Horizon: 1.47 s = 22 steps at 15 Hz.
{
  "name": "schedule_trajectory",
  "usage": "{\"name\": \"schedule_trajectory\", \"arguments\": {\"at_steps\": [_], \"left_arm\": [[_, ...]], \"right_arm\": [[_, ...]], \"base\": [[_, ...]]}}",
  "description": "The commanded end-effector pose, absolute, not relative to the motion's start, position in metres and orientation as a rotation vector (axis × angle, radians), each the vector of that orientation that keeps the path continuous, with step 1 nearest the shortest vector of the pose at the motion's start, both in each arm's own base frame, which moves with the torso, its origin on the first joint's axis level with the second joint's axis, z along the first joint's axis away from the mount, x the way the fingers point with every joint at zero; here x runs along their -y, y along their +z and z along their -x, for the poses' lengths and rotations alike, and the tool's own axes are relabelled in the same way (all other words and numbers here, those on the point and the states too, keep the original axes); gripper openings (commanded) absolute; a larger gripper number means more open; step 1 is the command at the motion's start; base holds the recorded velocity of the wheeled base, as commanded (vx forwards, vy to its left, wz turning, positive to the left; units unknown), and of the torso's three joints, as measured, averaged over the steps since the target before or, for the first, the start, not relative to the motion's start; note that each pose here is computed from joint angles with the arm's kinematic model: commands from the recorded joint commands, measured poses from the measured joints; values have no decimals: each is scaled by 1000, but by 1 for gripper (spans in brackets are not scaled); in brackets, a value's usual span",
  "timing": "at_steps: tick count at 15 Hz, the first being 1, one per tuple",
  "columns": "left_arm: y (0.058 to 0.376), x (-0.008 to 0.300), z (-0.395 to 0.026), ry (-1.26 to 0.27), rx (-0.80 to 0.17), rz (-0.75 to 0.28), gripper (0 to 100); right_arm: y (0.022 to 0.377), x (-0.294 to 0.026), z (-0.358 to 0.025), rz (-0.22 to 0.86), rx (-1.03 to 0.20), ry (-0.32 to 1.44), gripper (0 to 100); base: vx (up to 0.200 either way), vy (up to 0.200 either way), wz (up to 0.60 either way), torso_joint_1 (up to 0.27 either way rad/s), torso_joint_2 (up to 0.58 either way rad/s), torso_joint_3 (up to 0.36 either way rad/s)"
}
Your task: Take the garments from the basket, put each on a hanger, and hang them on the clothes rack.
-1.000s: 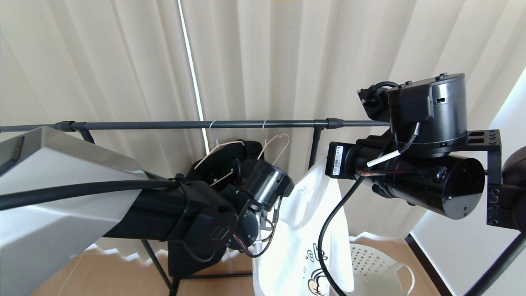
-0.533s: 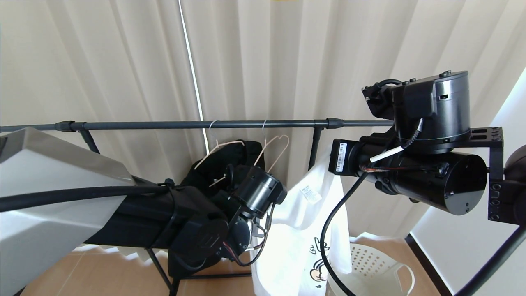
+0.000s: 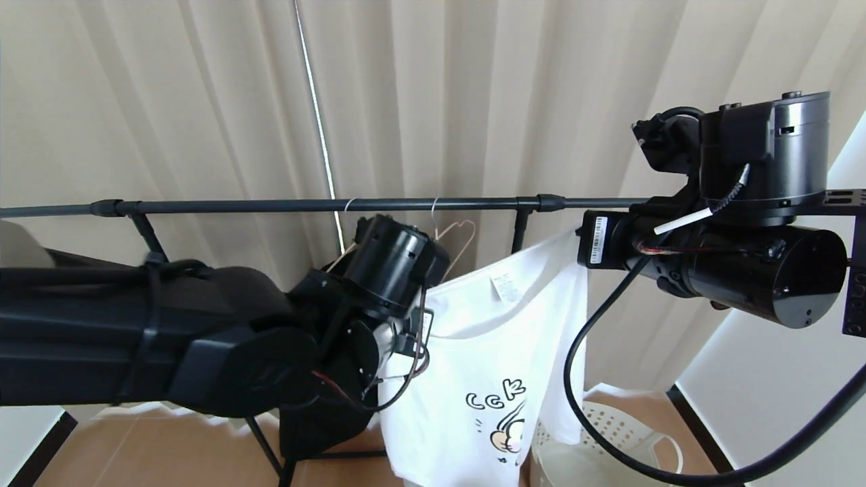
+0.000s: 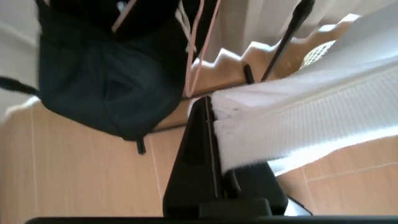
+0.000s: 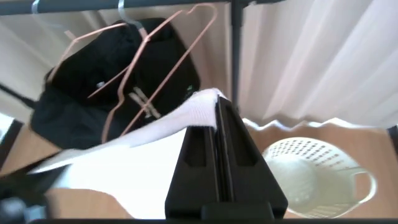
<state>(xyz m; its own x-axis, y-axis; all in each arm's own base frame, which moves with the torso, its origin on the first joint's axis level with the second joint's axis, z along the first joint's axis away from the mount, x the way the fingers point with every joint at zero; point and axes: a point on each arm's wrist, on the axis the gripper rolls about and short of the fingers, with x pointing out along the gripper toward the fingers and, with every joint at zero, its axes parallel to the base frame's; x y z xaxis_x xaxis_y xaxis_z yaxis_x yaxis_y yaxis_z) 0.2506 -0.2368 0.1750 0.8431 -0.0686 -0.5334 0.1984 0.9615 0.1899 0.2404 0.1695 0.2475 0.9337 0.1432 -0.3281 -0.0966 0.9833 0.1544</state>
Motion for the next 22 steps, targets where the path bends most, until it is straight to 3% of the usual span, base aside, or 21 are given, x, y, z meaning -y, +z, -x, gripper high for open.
{"name": "schedule_trajectory", "arguments": {"at_steps": [1, 6, 16, 18, 22], "left_arm": [[224, 222, -241, -162, -429, -198, 0], [232, 214, -252, -135, -406, -229, 0], [231, 215, -253, -135, -407, -235, 0], [234, 214, -253, -136, -399, -231, 0], [264, 203, -239, -153, -319, -229, 0]], "right_arm": [[239, -167, -240, -105, -365, 116, 0], [219, -175, -238, 2, -353, 98, 0], [224, -176, -236, -12, -329, 108, 0], [225, -179, -239, -36, -295, 110, 0], [248, -191, -254, -220, -63, 139, 0]], "base": [[0, 0, 0, 0, 0, 0], [0, 0, 0, 0, 0, 0], [0, 0, 0, 0, 0, 0], [0, 0, 0, 0, 0, 0], [0, 0, 0, 0, 0, 0]]}}
